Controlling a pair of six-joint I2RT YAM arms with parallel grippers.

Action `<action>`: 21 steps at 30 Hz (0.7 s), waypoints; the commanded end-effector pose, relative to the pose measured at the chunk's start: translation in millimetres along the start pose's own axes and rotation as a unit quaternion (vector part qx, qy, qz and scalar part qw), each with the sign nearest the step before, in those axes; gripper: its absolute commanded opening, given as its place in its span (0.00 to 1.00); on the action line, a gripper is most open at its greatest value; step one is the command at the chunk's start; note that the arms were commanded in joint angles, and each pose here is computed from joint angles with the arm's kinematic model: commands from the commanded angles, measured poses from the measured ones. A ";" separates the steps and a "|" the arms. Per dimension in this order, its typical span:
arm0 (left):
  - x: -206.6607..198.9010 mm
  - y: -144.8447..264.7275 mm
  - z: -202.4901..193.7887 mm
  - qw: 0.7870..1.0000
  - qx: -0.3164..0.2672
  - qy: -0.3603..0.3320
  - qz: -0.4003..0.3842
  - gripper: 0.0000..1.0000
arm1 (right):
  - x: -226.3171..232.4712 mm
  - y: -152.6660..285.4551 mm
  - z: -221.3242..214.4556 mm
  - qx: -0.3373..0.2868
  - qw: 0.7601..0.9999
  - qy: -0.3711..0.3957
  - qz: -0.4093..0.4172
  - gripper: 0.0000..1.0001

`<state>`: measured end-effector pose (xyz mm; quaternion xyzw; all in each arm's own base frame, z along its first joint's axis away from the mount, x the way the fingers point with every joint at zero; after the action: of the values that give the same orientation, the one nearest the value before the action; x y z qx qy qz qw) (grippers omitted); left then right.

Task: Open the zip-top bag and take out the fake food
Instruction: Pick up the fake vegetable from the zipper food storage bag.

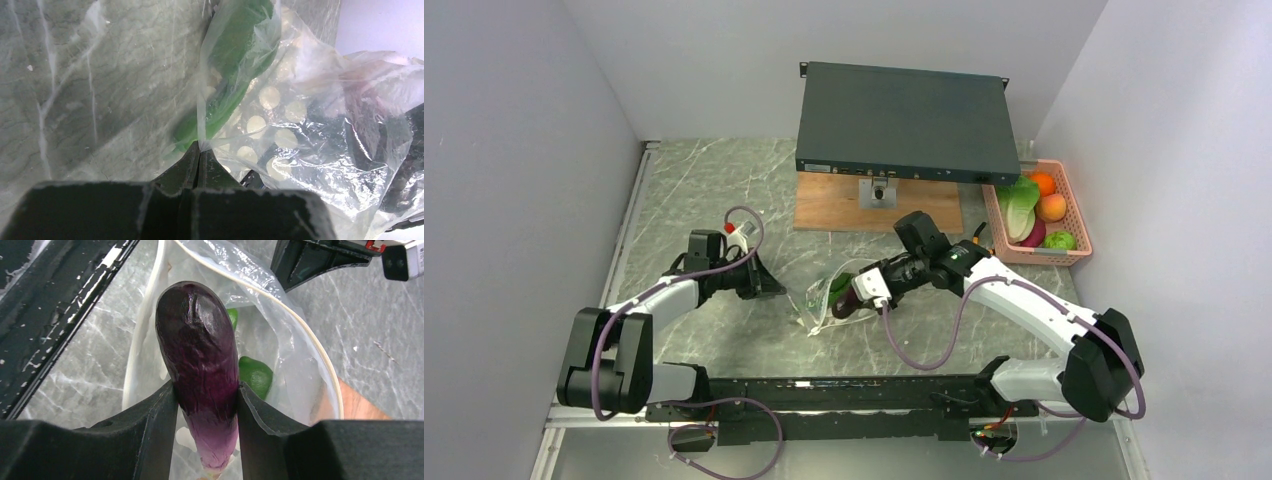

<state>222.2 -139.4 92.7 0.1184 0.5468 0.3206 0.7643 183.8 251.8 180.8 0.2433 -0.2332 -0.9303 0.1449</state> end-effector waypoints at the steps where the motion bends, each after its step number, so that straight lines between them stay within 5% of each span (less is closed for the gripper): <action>1: 2.1 -1.2 6.0 1.000 -0.021 0.002 -0.009 0.00 | 0.9 11.9 20.7 -0.028 1.000 0.001 0.006 0.08; 21: 0.4 -1.0 4.3 0.999 -0.024 0.008 -0.023 0.00 | -35.7 35.1 62.6 -0.123 0.985 -0.103 -0.069 0.07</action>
<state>225.1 -137.9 89.0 0.0973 0.5547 0.3249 0.7598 184.9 250.4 221.4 0.1449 -0.1725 -0.9701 0.0901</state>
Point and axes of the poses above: each gripper's point midway between its finger pads, its own y axis back along the fingers, its own x axis along the line the jaws close on, z = x × y, the point moved 4 cm from there along y, back along the fingers, and after that the axes turned 3 degrees about -y, right-handed, at the moved point
